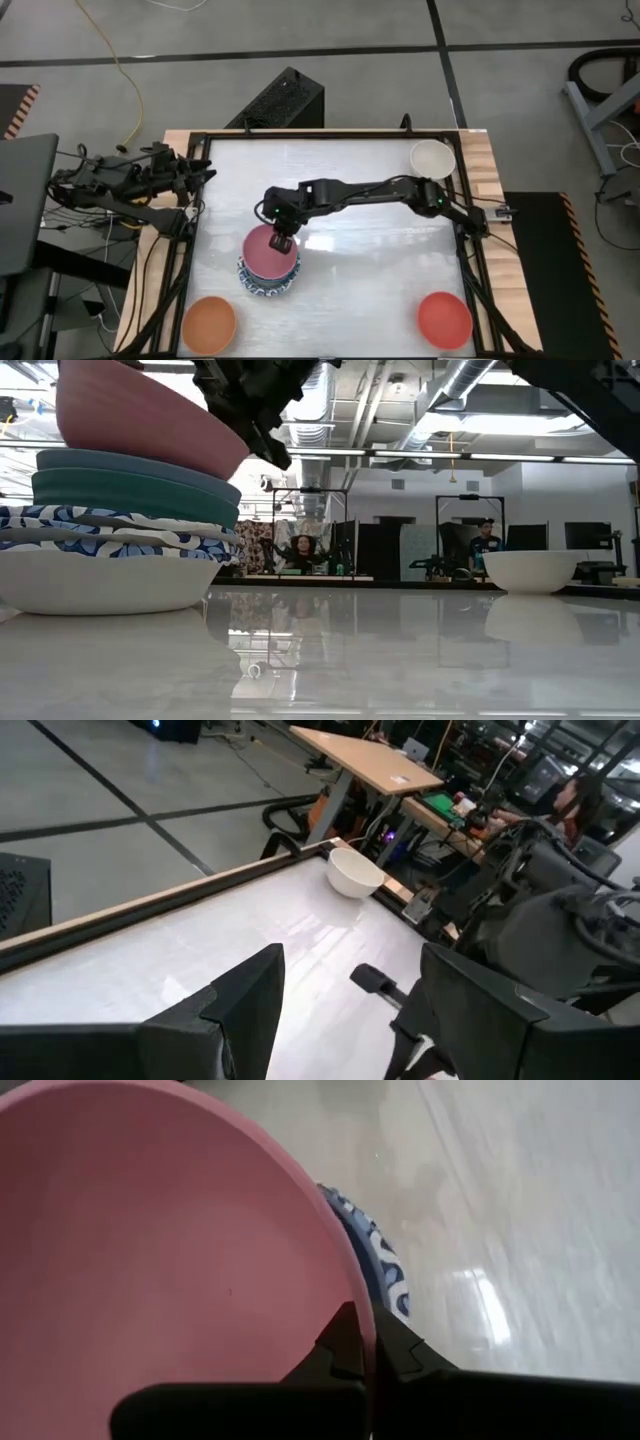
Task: Nest bowls inside each other
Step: Stack the pink bowl on top of the blue bowl
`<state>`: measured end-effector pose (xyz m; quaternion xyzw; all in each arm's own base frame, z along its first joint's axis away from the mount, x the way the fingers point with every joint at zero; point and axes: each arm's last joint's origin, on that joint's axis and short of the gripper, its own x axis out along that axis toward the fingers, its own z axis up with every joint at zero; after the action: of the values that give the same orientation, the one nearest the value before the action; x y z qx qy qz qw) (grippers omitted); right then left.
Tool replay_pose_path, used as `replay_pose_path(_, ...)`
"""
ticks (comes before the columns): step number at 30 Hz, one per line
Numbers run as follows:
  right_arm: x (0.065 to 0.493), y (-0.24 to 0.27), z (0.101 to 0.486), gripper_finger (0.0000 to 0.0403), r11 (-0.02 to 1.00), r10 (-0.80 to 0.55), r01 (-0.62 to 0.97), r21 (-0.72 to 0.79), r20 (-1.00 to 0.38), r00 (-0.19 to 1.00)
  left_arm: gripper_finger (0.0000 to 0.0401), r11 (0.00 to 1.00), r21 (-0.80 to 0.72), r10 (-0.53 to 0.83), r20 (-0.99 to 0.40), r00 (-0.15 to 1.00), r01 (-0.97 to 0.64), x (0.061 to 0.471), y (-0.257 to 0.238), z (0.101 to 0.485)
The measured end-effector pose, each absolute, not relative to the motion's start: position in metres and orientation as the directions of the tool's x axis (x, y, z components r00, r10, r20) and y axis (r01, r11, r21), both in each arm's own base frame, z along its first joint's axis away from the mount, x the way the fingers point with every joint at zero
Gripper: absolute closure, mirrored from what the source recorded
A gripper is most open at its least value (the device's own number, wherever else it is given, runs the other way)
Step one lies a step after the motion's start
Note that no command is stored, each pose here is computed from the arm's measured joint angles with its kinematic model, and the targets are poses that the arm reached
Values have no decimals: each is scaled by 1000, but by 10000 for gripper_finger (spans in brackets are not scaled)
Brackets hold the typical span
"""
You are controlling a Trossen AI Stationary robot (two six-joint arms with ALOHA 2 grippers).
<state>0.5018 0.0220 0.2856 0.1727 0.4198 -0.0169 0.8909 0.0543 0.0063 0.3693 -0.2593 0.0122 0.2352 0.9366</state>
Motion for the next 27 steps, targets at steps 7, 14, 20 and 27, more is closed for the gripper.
replay_pose_path(7,503,22,275,396,938,137,176,299,-784,606,177,754,-476,434,-155,888,-452,54,6,368)
replay_pose_path(14,503,20,276,345,938,151,162,306,-781,606,177,757,-464,437,-165,884,-460,54,6,367)
replay_pose_path(20,504,16,275,322,938,151,162,308,-781,605,177,757,-461,440,-165,883,-463,54,7,367)
replay_pose_path(27,505,7,276,276,923,207,137,359,-765,611,177,761,-454,441,-165,882,-465,54,7,367)
